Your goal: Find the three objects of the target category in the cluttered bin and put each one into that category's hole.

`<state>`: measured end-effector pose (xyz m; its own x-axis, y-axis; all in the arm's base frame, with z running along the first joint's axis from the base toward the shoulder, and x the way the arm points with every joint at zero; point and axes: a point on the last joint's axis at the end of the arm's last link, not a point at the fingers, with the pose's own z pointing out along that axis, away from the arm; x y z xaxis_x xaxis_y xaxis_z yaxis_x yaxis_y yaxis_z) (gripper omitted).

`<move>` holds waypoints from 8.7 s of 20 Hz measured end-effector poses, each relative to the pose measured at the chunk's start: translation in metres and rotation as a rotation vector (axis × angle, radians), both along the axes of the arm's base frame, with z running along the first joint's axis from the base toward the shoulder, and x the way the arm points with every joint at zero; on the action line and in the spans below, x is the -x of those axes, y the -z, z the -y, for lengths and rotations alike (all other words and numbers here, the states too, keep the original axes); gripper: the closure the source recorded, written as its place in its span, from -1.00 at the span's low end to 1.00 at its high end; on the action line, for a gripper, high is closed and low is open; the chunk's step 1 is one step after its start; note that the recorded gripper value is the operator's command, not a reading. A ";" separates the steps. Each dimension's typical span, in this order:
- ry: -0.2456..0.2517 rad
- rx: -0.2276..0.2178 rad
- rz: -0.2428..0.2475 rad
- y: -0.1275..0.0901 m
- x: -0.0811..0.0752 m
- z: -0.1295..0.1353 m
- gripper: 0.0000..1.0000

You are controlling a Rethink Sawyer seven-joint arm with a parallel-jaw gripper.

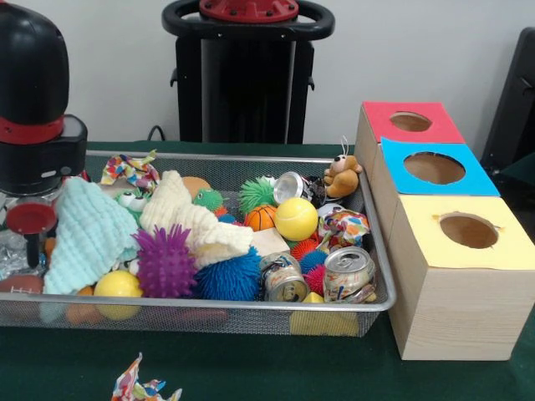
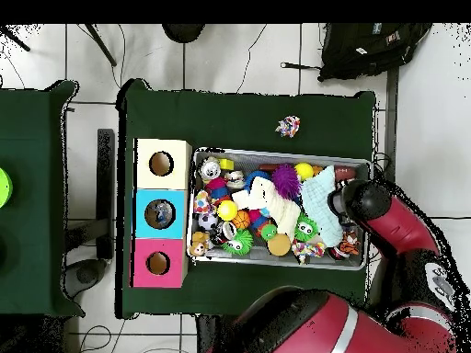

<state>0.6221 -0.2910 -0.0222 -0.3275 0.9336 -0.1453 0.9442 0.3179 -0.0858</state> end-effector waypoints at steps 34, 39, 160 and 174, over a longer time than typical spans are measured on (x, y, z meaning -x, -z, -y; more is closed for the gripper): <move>-0.093 0.085 0.079 -0.116 -0.054 -0.040 1.00; -0.067 0.082 0.067 -0.108 -0.045 -0.022 -1.00; -0.151 -0.002 -0.045 -0.004 0.017 0.015 -1.00; -0.150 0.000 -0.051 -0.007 0.006 0.023 1.00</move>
<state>0.6166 -0.3141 -0.0152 -0.4704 0.8735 -0.1250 0.8805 0.4552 -0.1325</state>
